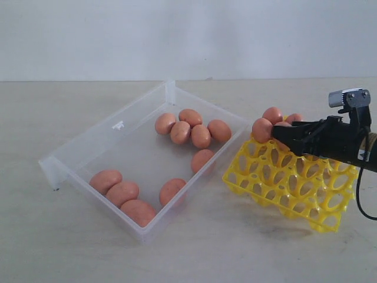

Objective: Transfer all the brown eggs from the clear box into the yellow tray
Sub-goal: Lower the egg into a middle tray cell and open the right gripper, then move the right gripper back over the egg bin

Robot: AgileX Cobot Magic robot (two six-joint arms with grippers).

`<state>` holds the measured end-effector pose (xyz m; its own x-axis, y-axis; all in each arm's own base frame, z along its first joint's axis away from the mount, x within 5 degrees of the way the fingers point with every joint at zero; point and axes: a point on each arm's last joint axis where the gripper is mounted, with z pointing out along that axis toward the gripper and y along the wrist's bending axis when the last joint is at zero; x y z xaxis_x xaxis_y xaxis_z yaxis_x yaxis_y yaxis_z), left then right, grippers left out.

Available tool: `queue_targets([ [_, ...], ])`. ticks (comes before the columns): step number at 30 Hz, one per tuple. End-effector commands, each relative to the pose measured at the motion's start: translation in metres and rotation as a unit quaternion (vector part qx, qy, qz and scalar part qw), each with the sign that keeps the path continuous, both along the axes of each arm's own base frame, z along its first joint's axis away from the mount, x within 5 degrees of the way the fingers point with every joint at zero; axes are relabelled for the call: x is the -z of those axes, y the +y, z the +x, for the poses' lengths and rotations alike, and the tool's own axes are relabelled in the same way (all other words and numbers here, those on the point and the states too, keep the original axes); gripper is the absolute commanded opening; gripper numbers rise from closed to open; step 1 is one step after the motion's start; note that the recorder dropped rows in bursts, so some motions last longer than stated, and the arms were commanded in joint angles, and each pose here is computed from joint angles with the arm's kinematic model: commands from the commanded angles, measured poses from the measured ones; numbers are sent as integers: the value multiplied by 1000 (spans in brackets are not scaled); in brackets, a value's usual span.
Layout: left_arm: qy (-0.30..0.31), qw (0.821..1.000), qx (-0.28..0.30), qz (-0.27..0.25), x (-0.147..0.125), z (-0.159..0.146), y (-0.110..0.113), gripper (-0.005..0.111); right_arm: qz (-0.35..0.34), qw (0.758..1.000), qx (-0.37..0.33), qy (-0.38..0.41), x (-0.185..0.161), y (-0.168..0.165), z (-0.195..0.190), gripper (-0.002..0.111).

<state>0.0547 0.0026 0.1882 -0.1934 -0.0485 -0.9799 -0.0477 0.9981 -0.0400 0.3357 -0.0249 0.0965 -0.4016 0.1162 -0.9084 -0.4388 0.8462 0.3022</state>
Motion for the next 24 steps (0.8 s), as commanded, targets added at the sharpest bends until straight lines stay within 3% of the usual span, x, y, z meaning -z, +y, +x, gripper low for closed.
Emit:
queue_targets([
  [1, -3, 1000, 2, 0, 0, 0, 0, 4, 0, 1000, 2, -1, -1, 0, 1, 65],
  [6, -3, 1000, 2, 0, 0, 0, 0, 4, 6, 1000, 3, -8, -3, 0, 1, 65],
  [9, -3, 1000, 2, 0, 0, 0, 0, 4, 45, 997, 2, -56, -14, 2, 3, 65],
  [12, -3, 1000, 2, 0, 0, 0, 0, 4, 64, 994, 41, -74, -21, -4, 8, 65],
  [17, -3, 1000, 2, 0, 0, 0, 0, 4, 72, 990, 67, -99, -39, -9, 11, 65],
  [21, -3, 1000, 2, 0, 0, 0, 0, 4, 59, 989, 45, -127, -60, -6, 9, 63],
  [22, -3, 1000, 2, 0, 0, 0, 0, 4, 53, 989, 33, -136, -67, -4, 7, 59],
  [24, -3, 1000, 2, 0, 0, 0, 0, 4, 38, 987, 4, -155, -81, 1, 2, 37],
])
